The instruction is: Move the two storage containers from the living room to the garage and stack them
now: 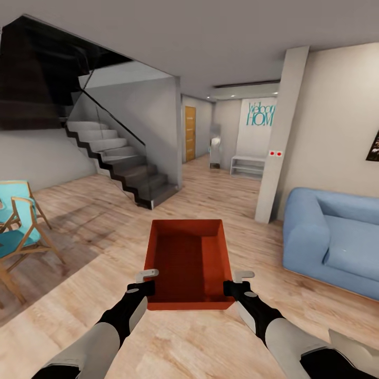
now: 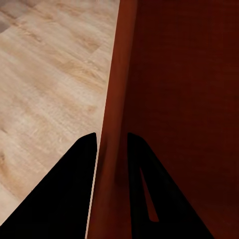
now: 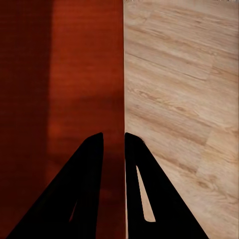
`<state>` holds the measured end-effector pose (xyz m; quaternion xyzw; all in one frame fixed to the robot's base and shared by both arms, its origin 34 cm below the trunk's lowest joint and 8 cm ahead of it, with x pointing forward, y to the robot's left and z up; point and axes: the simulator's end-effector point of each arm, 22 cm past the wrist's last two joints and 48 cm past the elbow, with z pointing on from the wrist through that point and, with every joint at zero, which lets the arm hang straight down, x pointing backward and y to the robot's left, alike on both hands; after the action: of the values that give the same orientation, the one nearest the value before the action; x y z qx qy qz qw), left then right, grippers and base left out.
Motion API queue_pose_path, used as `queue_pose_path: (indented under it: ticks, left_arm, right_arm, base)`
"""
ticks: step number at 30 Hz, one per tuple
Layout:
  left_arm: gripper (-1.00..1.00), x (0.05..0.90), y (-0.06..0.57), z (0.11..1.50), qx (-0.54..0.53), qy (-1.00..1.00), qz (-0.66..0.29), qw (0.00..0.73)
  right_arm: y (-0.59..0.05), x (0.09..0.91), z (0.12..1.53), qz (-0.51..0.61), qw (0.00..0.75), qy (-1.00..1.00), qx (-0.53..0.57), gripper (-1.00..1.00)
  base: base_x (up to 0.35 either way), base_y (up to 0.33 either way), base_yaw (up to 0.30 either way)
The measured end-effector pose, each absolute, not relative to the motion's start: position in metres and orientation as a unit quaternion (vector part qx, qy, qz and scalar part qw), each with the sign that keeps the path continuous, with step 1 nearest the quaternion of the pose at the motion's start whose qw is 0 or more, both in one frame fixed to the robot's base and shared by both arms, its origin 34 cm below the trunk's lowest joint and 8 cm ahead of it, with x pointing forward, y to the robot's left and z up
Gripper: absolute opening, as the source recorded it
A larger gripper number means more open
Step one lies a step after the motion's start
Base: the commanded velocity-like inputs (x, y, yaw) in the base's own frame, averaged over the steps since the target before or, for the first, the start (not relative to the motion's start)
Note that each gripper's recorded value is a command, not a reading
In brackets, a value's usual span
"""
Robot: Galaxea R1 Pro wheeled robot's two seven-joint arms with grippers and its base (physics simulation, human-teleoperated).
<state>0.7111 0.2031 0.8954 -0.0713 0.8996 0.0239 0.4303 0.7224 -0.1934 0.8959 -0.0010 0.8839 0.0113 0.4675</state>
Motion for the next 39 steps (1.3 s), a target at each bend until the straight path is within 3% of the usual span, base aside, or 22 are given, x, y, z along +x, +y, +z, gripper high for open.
queue_pose_path:
  ticks: [25,39]
  left_arm:
    - [-1.00,0.714,0.203,0.911,-0.072,0.894,0.023,0.442]
    - [-1.00,0.714,0.203,0.911,-0.072,0.894,0.023,0.442]
  right_arm:
    - [-0.193,0.725,0.911,0.011,0.479,0.878,-0.001,-1.00]
    - [-0.193,0.725,0.912,0.011,0.479,0.878,-0.001,-1.00]
  base:
    - [0.321,0.000,-0.097]
    - [0.321,0.000,-0.008]
